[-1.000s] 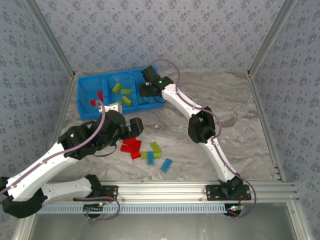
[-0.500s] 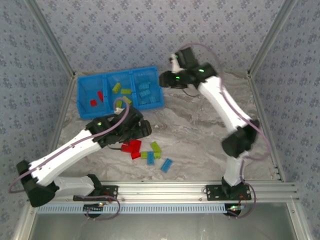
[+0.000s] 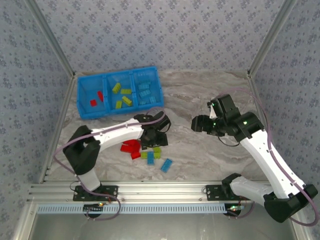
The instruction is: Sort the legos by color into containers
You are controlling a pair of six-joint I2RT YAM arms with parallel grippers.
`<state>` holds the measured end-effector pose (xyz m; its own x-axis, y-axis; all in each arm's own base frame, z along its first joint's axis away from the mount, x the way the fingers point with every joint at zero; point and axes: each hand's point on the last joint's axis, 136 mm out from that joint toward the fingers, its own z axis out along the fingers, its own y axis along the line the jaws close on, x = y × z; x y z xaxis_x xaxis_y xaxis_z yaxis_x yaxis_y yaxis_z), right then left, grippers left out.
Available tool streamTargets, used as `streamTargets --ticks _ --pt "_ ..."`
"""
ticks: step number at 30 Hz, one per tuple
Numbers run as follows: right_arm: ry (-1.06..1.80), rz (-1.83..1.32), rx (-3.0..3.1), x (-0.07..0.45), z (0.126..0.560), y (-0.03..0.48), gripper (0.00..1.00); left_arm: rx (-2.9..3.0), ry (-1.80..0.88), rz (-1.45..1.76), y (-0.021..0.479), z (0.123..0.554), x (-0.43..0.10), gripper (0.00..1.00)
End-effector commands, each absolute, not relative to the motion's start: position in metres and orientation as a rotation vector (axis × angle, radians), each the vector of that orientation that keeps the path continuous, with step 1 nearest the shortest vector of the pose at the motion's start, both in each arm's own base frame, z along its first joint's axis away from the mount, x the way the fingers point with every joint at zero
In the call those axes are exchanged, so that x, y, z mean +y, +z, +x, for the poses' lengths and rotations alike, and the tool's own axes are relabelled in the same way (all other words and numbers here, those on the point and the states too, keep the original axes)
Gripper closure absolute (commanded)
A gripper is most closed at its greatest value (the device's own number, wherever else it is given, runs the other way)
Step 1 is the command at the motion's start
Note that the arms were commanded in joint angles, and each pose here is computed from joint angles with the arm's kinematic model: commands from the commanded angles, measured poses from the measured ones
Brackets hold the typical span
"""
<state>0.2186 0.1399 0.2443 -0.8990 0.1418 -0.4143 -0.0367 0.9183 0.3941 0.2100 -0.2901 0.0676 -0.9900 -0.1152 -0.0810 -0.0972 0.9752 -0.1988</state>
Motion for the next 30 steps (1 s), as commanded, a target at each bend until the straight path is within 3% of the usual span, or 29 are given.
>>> streamTargets --ticks 1,11,22,25,30 --pt "0.534 0.141 2.641 0.129 0.207 0.250 0.29 3.055 -0.336 -0.199 0.065 0.218 -0.303 0.25" --pt "0.527 0.104 2.620 0.129 0.211 0.264 0.27 3.125 -0.193 -0.279 0.030 0.214 -0.284 0.30" --pt "0.633 0.073 2.694 0.142 0.195 0.248 0.27 3.153 -0.042 -0.184 0.022 0.224 -0.273 0.60" --pt "0.782 -0.010 2.700 0.161 0.183 0.247 0.27 3.130 -0.061 -0.184 0.032 0.230 -0.273 0.70" --pt "0.908 -0.055 2.692 0.178 0.172 0.245 0.28 2.980 -0.173 -0.181 0.098 0.267 -0.270 0.72"
